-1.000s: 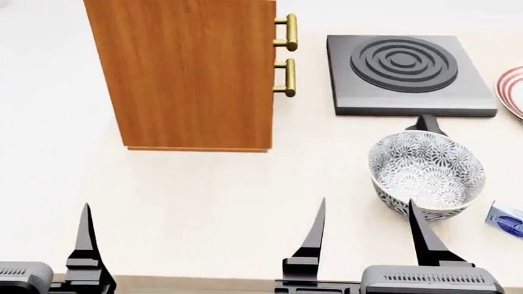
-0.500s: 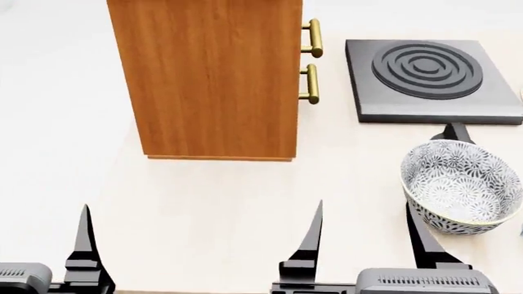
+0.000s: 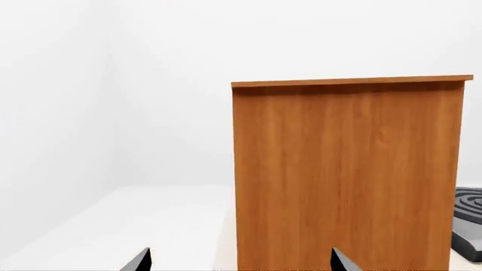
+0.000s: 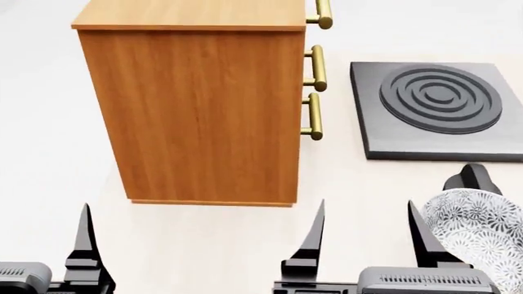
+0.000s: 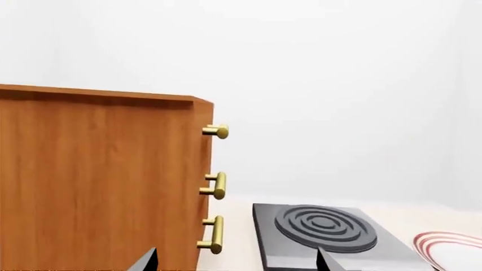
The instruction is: Put the bowl on the top of the cabinet.
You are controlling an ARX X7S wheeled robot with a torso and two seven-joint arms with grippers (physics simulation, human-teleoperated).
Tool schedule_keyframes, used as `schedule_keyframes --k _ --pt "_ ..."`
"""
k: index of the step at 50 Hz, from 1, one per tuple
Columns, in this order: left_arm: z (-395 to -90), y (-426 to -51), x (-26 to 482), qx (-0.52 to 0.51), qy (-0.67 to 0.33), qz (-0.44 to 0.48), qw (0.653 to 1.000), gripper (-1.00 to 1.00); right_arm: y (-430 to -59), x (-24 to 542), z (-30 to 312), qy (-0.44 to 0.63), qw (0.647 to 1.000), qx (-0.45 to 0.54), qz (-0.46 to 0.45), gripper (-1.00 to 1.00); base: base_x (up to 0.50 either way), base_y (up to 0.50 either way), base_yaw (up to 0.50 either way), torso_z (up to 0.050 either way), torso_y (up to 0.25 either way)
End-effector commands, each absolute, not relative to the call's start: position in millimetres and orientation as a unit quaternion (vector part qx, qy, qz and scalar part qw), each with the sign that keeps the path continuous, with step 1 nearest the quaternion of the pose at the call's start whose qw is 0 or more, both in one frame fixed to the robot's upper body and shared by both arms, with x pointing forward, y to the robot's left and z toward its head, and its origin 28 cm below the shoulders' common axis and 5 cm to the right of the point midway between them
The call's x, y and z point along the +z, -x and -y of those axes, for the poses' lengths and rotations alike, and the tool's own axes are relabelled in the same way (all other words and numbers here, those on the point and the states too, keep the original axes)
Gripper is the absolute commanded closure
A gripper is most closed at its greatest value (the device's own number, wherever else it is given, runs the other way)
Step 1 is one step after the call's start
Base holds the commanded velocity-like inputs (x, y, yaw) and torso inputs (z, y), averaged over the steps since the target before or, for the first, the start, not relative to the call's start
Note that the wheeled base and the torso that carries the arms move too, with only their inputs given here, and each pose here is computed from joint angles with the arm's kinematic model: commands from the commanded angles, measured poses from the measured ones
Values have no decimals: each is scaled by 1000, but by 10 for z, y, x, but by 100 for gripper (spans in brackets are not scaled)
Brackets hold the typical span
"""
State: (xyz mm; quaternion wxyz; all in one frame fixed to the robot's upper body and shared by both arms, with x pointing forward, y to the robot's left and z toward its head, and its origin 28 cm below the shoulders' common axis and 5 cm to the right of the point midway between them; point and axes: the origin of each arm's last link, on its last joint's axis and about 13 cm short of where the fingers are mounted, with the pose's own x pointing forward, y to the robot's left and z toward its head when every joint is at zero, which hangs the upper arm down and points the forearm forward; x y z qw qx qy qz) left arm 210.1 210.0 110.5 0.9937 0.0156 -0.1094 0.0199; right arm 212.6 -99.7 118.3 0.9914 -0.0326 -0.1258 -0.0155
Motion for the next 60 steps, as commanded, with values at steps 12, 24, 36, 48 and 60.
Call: schedule_keyframes --k 12,24,36,48,60 --pt "-2094 -2098 1105 17 -15 108 994 -100 -2136 1169 1001 32 993 -26 115 -100 349 0 0 0 0" --pt "-2097 -2095 1102 17 -16 108 994 -100 -2129 1169 1003 33 992 -26 118 -100 377 0 0 0 1" --pt "-2100 -2105 1095 18 -15 107 994 -100 -2140 1151 1005 39 993 -26 112 -100 24 6 0 0 0" --pt "-2103 -2114 1084 20 -13 107 994 -100 -2139 1135 1011 42 991 -26 120 -100 222 90 0 0 0" --pt "-2107 -2107 1068 21 -14 104 994 -100 -2073 1120 1004 58 992 -39 106 -100 0 0 0 0 0"
